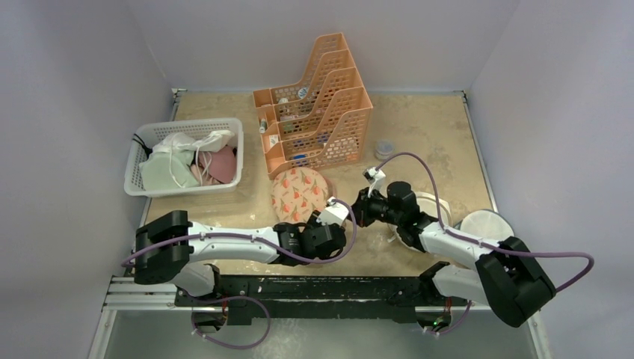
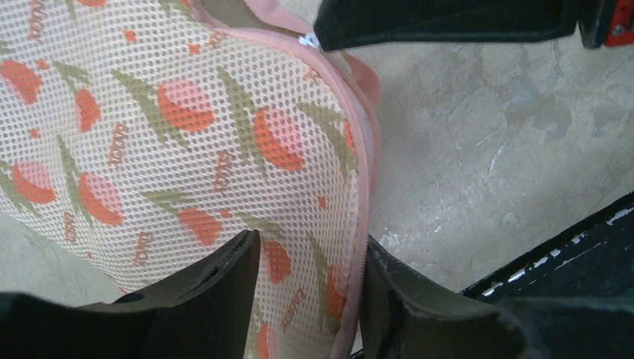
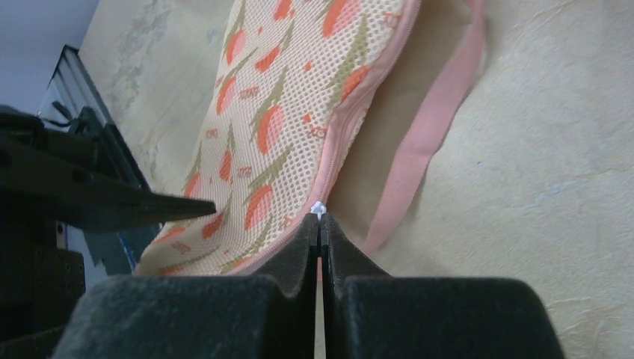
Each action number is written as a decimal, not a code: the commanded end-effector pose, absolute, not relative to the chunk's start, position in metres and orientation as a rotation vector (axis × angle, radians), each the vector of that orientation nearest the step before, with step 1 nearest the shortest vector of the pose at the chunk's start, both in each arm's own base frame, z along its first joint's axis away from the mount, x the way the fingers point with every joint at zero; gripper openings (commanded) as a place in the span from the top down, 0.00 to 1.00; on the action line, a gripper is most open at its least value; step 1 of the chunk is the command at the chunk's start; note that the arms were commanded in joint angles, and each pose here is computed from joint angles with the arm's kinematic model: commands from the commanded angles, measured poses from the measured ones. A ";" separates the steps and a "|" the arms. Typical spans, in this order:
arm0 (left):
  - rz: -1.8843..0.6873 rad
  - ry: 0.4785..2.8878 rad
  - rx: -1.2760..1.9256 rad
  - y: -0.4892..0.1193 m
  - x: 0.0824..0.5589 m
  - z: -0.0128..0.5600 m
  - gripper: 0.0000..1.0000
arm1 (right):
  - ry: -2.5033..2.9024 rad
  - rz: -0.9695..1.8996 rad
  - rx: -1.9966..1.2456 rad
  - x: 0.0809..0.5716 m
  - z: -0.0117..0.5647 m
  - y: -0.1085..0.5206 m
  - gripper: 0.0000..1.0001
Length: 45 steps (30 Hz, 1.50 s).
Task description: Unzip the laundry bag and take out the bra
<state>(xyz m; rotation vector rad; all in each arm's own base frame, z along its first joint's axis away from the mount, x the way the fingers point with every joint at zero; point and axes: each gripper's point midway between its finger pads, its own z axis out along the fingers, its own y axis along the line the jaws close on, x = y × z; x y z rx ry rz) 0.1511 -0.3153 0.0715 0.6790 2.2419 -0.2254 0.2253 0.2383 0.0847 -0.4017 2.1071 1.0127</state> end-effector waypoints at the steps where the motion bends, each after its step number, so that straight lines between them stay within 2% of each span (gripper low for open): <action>1: -0.316 2.195 0.663 -0.331 0.153 0.110 0.45 | 1.960 1.180 -0.518 0.208 0.111 0.255 1.00; 4: -0.348 2.162 0.648 -0.342 0.158 0.124 0.37 | 1.936 1.210 -0.577 0.200 0.116 0.264 1.00; 10: -0.279 2.148 0.647 -0.348 0.167 0.121 0.37 | 1.907 1.239 -0.598 0.198 0.126 0.270 1.00; 19: -0.165 2.139 0.601 -0.332 0.177 0.107 0.45 | 1.902 1.244 -0.619 0.200 0.126 0.274 1.00; 26: -0.139 2.134 0.570 -0.335 0.182 0.105 0.60 | 1.917 1.219 -0.631 0.206 0.124 0.276 1.00; 30: -0.121 2.147 0.572 -0.333 0.181 0.097 0.63 | 1.915 1.204 -0.628 0.208 0.125 0.276 1.00; 34: -0.108 2.159 0.576 -0.331 0.180 0.091 0.45 | 1.911 1.208 -0.630 0.206 0.127 0.275 1.00; 38: -0.115 2.163 0.576 -0.334 0.180 0.086 0.40 | 1.917 1.203 -0.634 0.206 0.124 0.275 1.00; 45: -0.105 2.177 0.606 -0.333 0.177 0.079 0.75 | 1.931 1.173 -0.602 0.210 0.122 0.271 1.00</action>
